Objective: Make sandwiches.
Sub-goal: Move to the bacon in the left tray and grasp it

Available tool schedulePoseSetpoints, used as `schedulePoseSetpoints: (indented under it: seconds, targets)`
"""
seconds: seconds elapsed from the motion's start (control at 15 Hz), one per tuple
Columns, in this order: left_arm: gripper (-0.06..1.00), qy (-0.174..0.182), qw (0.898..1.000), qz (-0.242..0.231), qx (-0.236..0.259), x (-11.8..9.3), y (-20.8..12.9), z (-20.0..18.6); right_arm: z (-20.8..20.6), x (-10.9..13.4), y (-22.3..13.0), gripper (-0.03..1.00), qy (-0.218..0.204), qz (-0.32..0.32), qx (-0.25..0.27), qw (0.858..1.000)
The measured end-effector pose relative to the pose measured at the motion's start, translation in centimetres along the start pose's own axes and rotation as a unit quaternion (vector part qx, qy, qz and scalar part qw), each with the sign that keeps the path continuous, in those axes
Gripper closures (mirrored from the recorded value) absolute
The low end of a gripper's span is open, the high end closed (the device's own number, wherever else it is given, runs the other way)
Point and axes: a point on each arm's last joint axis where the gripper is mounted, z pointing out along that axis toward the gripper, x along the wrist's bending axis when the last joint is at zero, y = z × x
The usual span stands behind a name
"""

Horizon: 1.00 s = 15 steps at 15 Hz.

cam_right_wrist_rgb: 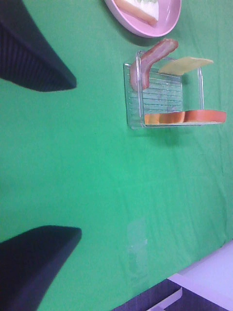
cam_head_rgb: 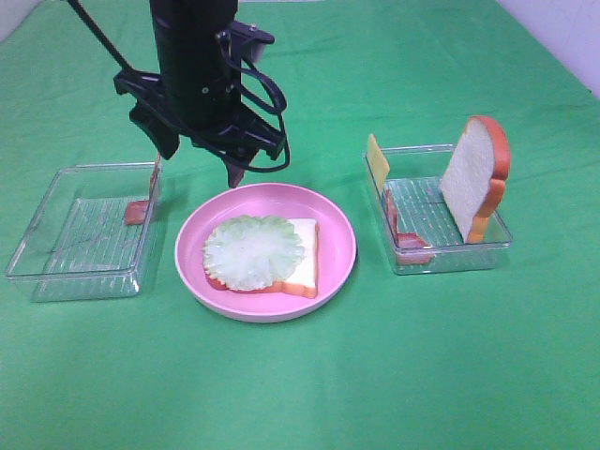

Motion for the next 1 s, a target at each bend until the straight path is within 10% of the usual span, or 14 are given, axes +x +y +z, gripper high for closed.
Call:
schedulePoseSetpoints:
  seconds: [0.53,1.0]
  targets:
    - [0.20,-0.017,0.991,-0.135,0.010,9.6,1.7,0.6,0.0,0.0,0.0,0.24,0.000,0.000,0.000,1.000]
    - [0.20,-0.023,0.986,-0.153,0.055,10.4,1.5,4.5,0.0,0.0,0.0,0.24,0.000,0.000,0.000,1.000]
